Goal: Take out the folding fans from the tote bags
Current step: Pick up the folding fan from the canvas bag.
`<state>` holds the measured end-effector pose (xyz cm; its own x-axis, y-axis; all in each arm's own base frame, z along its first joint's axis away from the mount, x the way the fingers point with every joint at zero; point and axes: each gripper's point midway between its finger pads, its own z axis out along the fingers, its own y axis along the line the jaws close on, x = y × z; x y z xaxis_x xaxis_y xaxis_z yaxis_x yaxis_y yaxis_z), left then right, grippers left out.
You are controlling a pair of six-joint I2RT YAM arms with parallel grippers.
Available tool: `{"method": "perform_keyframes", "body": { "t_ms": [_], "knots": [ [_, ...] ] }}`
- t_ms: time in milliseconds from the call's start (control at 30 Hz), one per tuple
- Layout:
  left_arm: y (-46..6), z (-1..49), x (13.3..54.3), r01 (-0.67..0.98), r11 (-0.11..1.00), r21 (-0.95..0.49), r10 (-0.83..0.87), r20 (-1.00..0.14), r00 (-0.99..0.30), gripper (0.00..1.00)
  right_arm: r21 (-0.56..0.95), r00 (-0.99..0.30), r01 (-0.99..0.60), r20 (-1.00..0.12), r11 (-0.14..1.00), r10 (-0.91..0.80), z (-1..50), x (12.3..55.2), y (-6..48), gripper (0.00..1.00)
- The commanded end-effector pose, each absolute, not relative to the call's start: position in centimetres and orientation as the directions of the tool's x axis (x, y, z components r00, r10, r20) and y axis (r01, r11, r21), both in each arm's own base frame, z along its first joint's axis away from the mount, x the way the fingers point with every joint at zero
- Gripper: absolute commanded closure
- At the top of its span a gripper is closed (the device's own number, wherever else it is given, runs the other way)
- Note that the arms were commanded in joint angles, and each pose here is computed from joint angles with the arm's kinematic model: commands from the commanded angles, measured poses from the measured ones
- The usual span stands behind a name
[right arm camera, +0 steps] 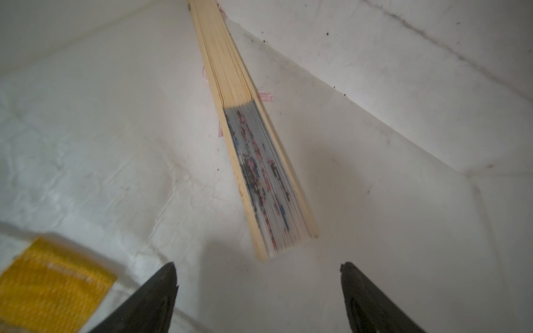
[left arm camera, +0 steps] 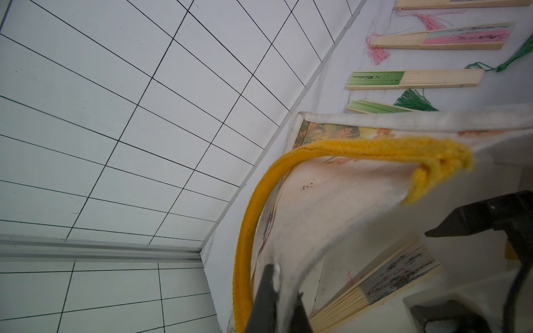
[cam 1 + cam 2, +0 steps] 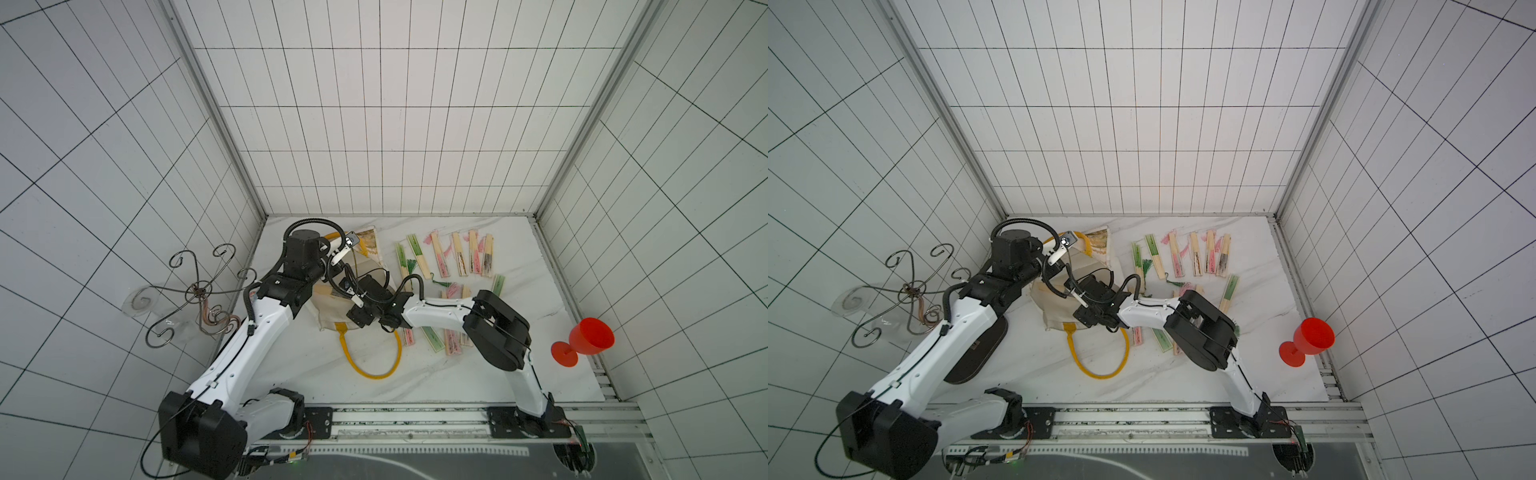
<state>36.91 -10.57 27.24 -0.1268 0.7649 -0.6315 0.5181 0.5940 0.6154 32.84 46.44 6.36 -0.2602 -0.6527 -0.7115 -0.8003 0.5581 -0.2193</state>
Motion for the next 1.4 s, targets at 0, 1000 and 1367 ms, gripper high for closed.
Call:
{"method": "perform_keyframes", "body": {
  "t_ms": [0,1000,1367],
  "knots": [
    [-11.5,28.8,36.3,0.525,0.583,0.62,0.75,-0.659,-0.057,1.0,-0.219,-0.179,-0.799,-0.801,0.559,-0.571,10.5,36.0,49.5,0.09],
    [-11.5,28.8,36.6,0.522,0.592,0.613,0.745,-0.663,-0.067,1.0,-0.132,-0.233,-0.895,-0.678,0.427,-0.697,3.6,33.4,49.9,0.64],
    [-11.0,28.9,36.9,0.499,0.602,0.623,0.75,-0.656,-0.085,1.0,-0.088,-0.263,-0.896,-0.684,0.435,-0.68,5.1,32.0,50.0,0.72]
  ]
}}
